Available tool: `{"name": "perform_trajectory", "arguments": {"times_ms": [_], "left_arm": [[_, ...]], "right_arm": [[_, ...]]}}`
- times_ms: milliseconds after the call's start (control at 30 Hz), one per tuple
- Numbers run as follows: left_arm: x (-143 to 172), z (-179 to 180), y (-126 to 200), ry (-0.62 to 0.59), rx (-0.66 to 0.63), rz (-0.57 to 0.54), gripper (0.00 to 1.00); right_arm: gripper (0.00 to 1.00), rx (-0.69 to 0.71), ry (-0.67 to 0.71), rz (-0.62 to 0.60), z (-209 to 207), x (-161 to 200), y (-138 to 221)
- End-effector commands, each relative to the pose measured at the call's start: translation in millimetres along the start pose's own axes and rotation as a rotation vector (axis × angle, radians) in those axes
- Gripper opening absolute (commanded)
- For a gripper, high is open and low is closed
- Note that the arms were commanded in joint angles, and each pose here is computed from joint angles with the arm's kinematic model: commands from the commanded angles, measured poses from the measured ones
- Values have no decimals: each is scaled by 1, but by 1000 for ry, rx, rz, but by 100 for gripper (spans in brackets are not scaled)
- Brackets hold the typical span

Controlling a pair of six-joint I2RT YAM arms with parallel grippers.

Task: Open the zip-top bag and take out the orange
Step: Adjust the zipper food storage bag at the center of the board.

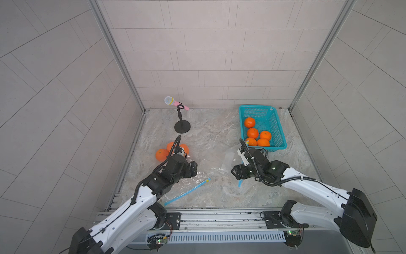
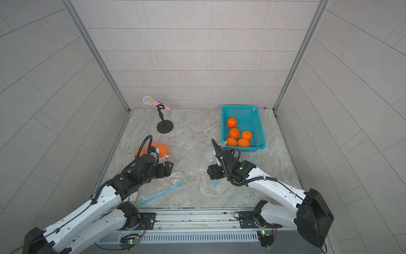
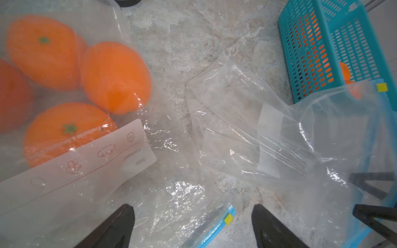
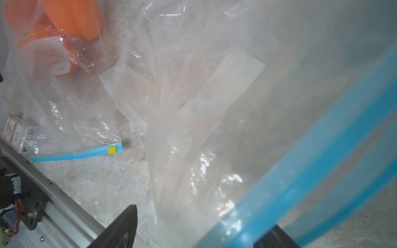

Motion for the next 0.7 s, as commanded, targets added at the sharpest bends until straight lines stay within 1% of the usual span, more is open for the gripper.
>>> {"name": "perform_trajectory", "arguments": {"times_ms": [0, 67, 133, 200, 233, 300, 433, 467, 567, 667], "left_arm": [[7, 21, -9, 18, -90, 9, 91], [6, 30, -13, 19, -131, -20, 91], [5, 38, -17, 15, -161, -45, 87], [8, 46, -24, 8, -199, -46, 87], [10, 47, -28, 11, -200, -39, 86], [16, 47, -33, 16, -193, -12, 84], [25, 45, -45, 17, -168, 17, 84], [27, 46, -48, 14, -166, 26, 84], [31, 47, -56, 12, -166, 36, 85], [29, 30, -60, -5, -104, 65, 85]], "right_arm": [[82, 58, -51, -35, -15, -9, -21], [82, 56, -55, -39, -18, -17, -34], [82, 25, -61, -56, -16, -27, -44], [82, 29, -62, -82, -19, -40, -55], [82, 5, -77, -91, -21, -48, -62], [81, -71, -99, -102, -18, -61, -74], [81, -108, -116, -172, -22, -98, -101], [81, -140, -121, -152, -21, -103, -111], [80, -132, -110, -121, -26, -128, -132], [79, -165, -109, -129, -28, -157, -139]]}}
Point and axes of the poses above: each gripper's point midway between its finger pads, its own y axis back along the fingers, its own z axis along the line the jaws close on, x = y × z, the point moved 1 cm from there along y, back along the fingers, and after that the axes turned 13 degrees about y, right-handed, at the moved point
